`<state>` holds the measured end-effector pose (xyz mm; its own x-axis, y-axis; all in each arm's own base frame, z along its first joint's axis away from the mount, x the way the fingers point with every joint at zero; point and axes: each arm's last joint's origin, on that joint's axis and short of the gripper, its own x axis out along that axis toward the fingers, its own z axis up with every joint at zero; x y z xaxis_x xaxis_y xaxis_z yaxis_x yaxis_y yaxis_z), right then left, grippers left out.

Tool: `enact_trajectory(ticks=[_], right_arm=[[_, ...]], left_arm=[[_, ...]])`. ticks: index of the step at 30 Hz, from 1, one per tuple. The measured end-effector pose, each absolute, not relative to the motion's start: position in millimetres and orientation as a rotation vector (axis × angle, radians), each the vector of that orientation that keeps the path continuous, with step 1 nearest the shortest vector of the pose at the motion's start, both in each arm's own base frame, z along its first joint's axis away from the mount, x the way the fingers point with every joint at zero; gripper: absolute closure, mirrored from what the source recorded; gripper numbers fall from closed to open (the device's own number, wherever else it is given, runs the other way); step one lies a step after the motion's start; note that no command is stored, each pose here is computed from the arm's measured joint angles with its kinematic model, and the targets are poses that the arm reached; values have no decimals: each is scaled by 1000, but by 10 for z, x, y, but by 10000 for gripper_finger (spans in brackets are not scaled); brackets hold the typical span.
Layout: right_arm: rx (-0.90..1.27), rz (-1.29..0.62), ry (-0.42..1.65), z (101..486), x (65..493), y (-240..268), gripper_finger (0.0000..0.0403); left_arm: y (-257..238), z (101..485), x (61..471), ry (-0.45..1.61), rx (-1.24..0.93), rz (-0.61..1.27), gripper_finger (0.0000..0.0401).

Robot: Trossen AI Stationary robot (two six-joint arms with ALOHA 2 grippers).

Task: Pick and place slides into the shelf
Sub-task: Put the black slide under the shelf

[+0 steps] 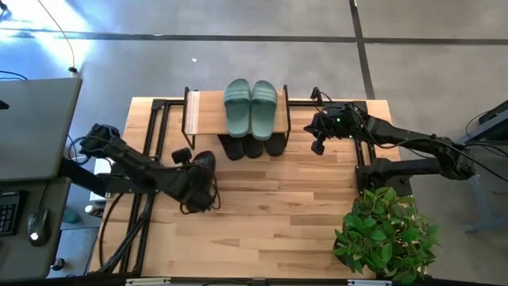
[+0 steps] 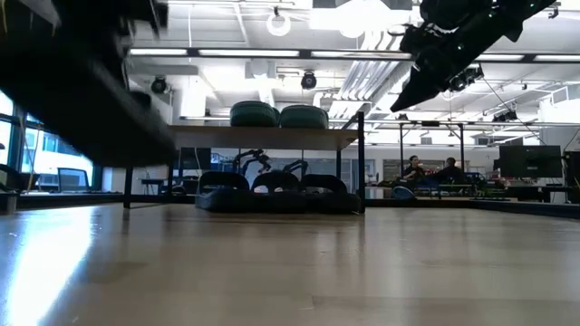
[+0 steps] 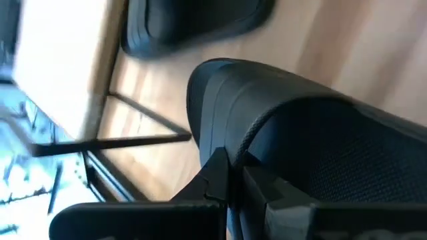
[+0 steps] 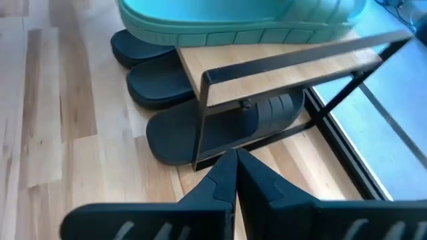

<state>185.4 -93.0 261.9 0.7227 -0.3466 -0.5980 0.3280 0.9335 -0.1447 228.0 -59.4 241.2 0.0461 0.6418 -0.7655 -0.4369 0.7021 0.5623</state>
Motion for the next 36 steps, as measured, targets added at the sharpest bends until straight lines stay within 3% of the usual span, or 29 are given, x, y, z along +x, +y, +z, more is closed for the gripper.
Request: enact_trajectory(ticks=[10, 20, 36], right_arm=[[-22, -418, 670, 2619, 1849, -941, 402], [-19, -408, 715, 2585, 1826, -928, 402], [-35, -399, 735, 2574, 1816, -924, 402]], left_arm=[[-187, 1827, 2298, 1268, 201, 879, 401], [224, 1730, 2425, 1308, 255, 813, 401], [717, 1631, 2387, 1421, 208, 900, 401]])
